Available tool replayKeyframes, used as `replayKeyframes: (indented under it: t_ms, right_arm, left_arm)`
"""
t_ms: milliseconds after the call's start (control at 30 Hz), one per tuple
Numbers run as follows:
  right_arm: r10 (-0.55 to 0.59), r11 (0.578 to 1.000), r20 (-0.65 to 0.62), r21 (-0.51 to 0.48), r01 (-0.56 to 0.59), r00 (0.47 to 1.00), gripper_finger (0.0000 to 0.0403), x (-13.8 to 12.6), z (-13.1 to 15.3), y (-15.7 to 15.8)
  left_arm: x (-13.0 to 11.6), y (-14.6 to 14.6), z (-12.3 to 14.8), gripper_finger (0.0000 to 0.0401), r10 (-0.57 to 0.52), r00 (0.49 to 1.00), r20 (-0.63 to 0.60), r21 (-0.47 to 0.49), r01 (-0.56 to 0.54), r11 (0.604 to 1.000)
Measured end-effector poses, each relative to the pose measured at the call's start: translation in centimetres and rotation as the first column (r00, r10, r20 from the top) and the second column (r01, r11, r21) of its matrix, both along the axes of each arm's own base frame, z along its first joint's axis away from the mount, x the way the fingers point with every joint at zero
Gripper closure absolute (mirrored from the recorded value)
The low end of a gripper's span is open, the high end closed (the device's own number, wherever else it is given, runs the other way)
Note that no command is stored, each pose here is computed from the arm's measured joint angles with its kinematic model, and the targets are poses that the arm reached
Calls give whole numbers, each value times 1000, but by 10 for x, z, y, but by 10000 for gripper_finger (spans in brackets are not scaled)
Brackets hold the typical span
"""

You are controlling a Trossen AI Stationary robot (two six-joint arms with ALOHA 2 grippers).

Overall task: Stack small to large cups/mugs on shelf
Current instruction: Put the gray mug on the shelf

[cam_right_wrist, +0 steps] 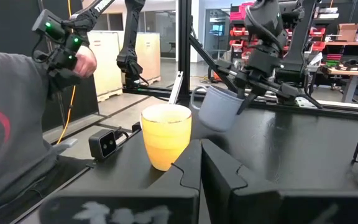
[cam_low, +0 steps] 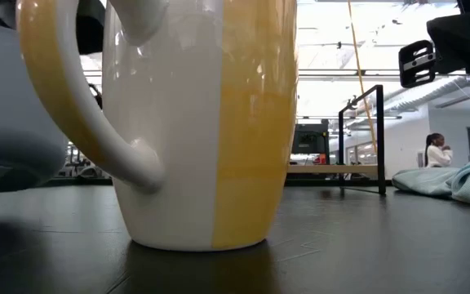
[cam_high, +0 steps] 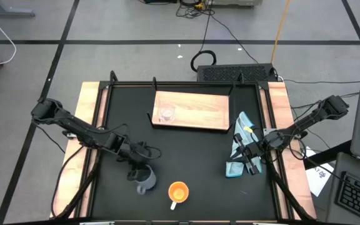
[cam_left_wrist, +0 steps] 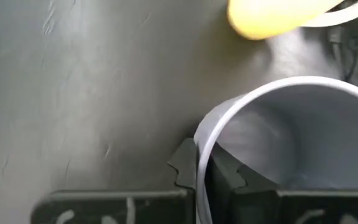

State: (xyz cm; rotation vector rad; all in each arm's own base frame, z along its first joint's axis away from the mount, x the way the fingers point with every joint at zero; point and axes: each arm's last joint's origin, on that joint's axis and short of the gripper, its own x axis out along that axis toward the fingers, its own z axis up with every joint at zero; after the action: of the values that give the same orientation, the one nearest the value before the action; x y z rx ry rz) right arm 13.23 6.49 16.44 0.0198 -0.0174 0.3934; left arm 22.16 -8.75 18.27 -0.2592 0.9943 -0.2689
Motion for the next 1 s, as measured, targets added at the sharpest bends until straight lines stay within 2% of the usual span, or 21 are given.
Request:
replayKeyframes:
  t_ms: [200,533,733,1000]
  right_arm:
    - [0,1000,0,0,0,1000,403,0,0,0]
    - [0,1000,0,0,0,1000,403,0,0,0]
    - [0,1000,-2,-1,0,1000,403,0,0,0]
    - [0,1000,-19,-8,0,1000,403,0,-2,0]
  left_arm:
    - [0,-3,4,393,-62,996,57,28,60,998]
    - [3,-1,10,393,-119,978,172,155,93,984]
    - [3,8,26,394,-143,946,291,255,68,965]
    - [-13,24,55,394,-170,894,414,344,19,939]
